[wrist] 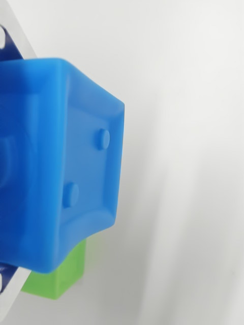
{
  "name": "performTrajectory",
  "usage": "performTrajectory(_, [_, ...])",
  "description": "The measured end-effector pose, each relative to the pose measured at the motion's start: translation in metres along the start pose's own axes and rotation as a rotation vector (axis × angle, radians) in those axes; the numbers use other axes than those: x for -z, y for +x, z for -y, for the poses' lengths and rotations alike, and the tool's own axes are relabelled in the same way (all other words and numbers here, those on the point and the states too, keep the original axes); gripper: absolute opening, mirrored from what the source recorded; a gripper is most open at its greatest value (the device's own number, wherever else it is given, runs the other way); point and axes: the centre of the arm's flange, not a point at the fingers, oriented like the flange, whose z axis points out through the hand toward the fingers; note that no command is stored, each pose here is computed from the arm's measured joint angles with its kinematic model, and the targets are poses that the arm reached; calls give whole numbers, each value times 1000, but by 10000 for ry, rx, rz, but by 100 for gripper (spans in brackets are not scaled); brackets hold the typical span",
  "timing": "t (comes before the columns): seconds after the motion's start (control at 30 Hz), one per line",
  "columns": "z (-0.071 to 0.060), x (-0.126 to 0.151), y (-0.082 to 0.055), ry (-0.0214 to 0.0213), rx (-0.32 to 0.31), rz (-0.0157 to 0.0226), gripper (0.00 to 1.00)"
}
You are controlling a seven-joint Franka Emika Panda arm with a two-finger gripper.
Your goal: Stack cube
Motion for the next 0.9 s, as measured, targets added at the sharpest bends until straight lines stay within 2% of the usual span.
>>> performTrajectory(0.9, [-53,10,5,4,-458,-15,0])
